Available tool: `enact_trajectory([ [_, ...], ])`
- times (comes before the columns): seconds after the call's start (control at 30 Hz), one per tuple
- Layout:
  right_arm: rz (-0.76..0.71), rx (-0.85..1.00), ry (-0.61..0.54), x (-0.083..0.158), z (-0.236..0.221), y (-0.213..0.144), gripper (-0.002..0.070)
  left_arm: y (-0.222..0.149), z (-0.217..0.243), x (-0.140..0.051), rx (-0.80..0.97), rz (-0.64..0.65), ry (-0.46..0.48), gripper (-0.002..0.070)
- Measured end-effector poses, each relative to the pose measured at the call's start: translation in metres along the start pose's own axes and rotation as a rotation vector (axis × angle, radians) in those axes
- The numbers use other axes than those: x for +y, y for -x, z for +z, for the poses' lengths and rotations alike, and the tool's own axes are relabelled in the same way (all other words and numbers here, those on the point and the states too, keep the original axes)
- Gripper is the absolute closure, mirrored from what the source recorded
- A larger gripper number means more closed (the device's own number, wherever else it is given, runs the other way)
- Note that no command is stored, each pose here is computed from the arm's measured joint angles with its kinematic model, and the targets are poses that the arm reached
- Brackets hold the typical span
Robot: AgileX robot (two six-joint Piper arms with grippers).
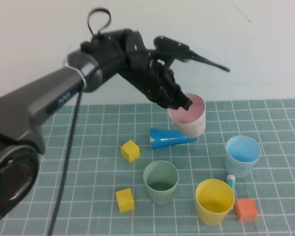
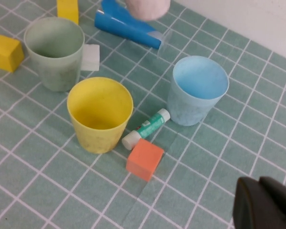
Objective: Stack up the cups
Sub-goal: Place the pink cup on the green cup
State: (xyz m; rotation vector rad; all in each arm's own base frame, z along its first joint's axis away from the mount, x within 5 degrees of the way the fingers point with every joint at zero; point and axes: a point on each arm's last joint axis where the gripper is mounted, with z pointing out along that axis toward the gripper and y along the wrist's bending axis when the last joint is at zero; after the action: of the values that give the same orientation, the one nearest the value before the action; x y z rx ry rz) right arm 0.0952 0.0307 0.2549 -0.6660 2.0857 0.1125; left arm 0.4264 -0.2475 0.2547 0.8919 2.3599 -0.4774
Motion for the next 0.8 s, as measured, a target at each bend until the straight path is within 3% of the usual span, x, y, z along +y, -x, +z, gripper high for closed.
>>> enact_trajectory([
  [0.27,0.0,-0.004,-0.004,0.0,0.0,0.0,0.0678,-0.012,-0.056,-0.019,0.253,0.065,-0.075,0.0666],
  [0.63,0.003,-0.009,-0.005,0.0,0.0,0.001,0.0678,-0.045,-0.036,-0.015,0.414,0.055,-0.072,0.0666],
  [0.8,0.003,-0.012,-0.008,-0.001,0.0,0.001,0.0678,-0.064,-0.016,-0.011,0.408,0.03,-0.052,0.0667],
])
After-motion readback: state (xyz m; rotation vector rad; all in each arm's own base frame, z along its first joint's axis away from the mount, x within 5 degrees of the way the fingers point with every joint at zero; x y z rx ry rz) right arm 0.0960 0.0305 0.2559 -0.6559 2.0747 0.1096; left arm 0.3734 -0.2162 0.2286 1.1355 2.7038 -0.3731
